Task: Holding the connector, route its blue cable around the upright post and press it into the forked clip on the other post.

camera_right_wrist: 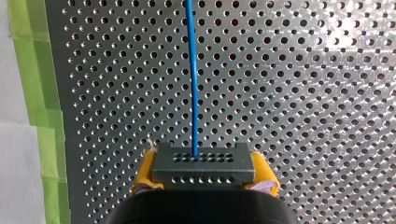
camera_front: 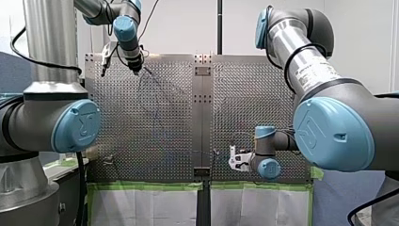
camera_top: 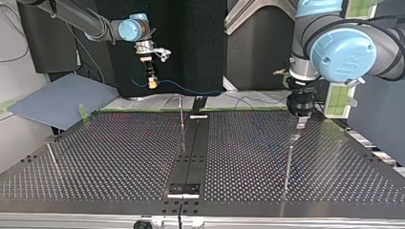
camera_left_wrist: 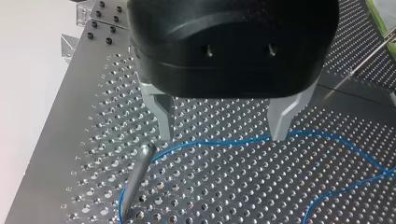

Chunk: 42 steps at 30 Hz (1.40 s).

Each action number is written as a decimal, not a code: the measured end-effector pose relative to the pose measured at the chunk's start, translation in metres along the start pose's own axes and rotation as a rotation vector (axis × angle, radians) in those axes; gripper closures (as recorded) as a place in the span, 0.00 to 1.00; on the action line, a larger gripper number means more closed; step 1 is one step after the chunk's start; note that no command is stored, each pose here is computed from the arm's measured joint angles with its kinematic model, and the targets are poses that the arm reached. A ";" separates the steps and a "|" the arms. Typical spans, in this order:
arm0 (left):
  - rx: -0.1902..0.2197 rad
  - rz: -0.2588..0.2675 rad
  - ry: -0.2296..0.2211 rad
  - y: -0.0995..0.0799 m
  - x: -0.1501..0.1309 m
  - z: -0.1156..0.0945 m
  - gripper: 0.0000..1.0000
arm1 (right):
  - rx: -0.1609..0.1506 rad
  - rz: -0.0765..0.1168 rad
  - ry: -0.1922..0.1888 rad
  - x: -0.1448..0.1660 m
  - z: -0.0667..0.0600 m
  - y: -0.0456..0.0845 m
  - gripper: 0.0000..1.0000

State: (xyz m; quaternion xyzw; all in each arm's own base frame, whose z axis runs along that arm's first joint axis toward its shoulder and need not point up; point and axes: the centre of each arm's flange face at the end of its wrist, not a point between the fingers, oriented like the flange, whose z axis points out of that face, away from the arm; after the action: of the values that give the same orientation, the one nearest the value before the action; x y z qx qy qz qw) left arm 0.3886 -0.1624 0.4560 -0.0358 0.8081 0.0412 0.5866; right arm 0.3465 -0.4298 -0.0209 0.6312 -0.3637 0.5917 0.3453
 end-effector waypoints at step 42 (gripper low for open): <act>0.177 0.153 -0.089 -0.112 0.082 0.035 0.02 | 0.033 0.005 -0.003 0.000 -0.001 -0.007 1.00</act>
State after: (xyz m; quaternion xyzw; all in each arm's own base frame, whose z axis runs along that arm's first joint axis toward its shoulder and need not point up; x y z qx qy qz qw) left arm 0.4083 -0.2708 0.3648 0.0796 0.7822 0.0158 0.6177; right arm 0.3522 -0.4252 -0.0211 0.6368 -0.3557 0.5976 0.3328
